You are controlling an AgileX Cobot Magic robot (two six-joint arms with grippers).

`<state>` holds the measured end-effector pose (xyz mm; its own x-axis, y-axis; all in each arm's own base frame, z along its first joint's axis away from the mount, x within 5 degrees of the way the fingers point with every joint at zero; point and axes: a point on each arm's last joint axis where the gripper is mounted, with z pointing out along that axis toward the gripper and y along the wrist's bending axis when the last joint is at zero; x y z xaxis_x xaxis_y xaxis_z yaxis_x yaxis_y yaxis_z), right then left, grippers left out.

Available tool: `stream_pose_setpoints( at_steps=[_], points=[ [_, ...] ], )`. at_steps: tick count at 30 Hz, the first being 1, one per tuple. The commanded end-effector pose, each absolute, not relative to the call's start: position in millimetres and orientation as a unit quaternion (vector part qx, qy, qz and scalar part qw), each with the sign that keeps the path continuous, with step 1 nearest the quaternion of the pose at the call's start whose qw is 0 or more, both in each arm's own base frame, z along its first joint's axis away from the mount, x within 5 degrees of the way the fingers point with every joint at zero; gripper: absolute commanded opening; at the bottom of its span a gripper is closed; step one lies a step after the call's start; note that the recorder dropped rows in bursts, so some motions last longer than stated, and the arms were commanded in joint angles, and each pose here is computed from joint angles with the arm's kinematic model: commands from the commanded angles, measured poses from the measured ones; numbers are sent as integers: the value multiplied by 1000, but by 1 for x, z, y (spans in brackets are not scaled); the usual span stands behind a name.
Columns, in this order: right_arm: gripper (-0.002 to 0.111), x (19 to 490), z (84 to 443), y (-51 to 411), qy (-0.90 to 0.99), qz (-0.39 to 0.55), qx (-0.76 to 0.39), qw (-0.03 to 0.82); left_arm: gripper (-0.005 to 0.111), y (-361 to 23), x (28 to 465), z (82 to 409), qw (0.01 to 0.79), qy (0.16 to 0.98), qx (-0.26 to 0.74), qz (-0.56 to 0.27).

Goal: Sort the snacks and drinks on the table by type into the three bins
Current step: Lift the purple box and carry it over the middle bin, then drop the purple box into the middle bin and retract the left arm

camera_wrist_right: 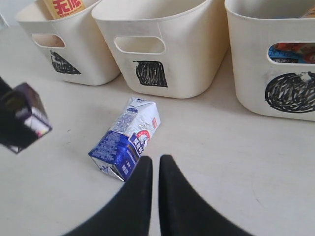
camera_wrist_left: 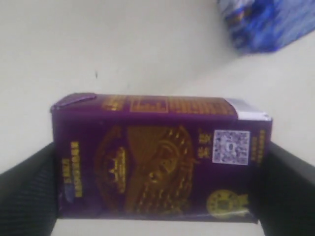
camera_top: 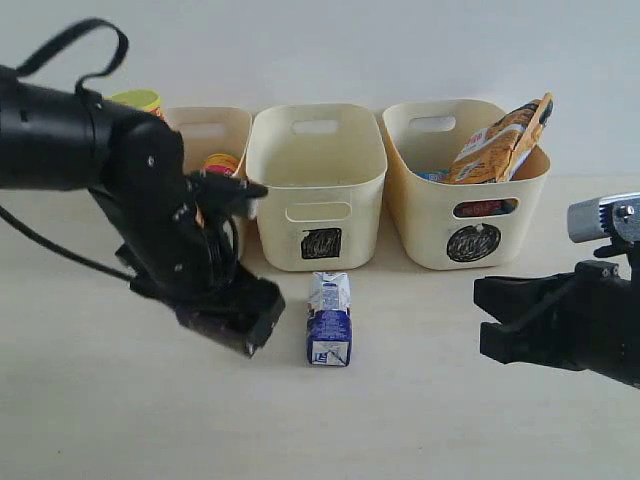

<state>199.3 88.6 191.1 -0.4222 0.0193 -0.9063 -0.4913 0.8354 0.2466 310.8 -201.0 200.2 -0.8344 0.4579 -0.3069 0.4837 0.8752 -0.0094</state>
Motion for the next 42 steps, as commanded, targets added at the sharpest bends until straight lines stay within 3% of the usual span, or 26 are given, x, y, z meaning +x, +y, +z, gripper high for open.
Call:
stream_pose_setpoints(
  at_steps=[1, 5, 11, 17, 21, 26, 37, 42],
  points=[
    [1, 198, 191, 88, 805, 244, -152, 519, 6, -213, 324, 254, 280, 925, 240, -89],
    [1, 198, 191, 88, 805, 244, -152, 519, 6, -223, 338, 279, 392, 883, 216, -144],
    [1, 198, 192, 89, 804, 246, -153, 520, 6, -236, 360, 282, 508, 818, 199, -182],
    [1, 198, 192, 89, 802, 247, -153, 522, 6, -253, 386, 264, 565, 778, 190, -199],
    [1, 198, 192, 89, 802, 247, -153, 522, 9, -263, 406, 245, 577, 766, 227, -169],
    [1, 198, 192, 89, 802, 248, -152, 522, 27, -266, 427, 225, 573, 774, 211, -168],
    [1, 198, 193, 89, 801, 250, -152, 523, 86, -259, 444, 205, 559, 793, 167, -175],
    [1, 198, 192, 89, 802, 249, -152, 522, 97, -258, 442, 214, 561, 791, 167, -176]
  ],
)
